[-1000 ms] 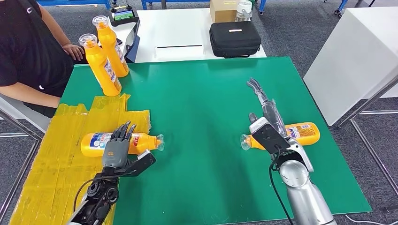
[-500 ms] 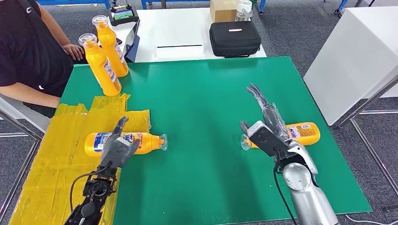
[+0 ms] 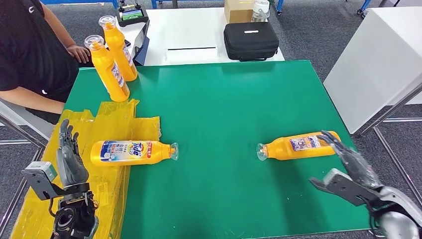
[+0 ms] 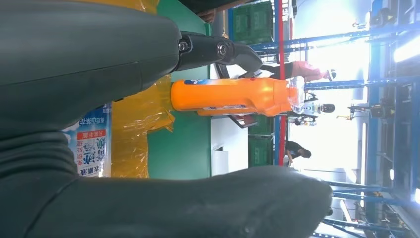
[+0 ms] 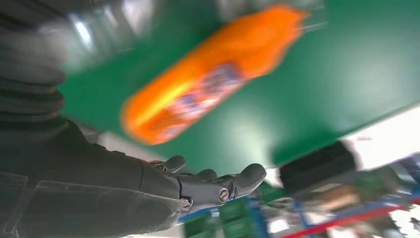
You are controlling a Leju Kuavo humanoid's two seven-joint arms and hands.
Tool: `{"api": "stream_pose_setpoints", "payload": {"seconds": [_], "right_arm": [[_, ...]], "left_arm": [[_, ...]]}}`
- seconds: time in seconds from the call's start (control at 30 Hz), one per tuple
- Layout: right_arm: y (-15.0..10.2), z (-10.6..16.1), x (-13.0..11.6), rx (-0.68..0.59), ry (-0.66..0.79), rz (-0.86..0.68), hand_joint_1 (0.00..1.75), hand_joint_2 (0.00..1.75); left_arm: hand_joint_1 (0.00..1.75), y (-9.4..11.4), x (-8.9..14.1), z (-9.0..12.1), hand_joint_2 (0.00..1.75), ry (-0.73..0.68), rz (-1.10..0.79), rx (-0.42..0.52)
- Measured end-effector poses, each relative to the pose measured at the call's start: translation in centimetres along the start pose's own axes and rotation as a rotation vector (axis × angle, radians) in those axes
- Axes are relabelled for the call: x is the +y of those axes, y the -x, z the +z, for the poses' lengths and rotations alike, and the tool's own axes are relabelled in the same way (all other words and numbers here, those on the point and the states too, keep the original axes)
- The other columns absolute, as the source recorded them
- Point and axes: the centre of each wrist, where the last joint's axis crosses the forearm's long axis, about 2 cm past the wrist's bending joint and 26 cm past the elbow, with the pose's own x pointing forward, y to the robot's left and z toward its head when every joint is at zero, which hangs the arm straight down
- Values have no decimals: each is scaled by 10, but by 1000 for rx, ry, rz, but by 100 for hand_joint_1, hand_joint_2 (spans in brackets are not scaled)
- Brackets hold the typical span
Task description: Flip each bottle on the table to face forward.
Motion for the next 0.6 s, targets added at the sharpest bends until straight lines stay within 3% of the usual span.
{"api": "stream_pose_setpoints", "payload": {"seconds": [0.13, 0.27, 0.47, 0.6], "right_arm": [[15, 27, -29, 81, -3, 97, 0, 175], [22, 34, -53, 167, 16, 230, 0, 175], [34, 27, -74, 241, 35, 354, 0, 175], [45, 5, -76, 262, 17, 387, 0, 175]], "left_arm": [[0, -3, 0, 2, 0, -8, 13, -1], [0, -3, 0, 1, 0, -16, 30, -1], [0, -4, -3, -1, 0, -20, 54, -2], [0, -4, -10, -5, 0, -13, 81, -8]]}}
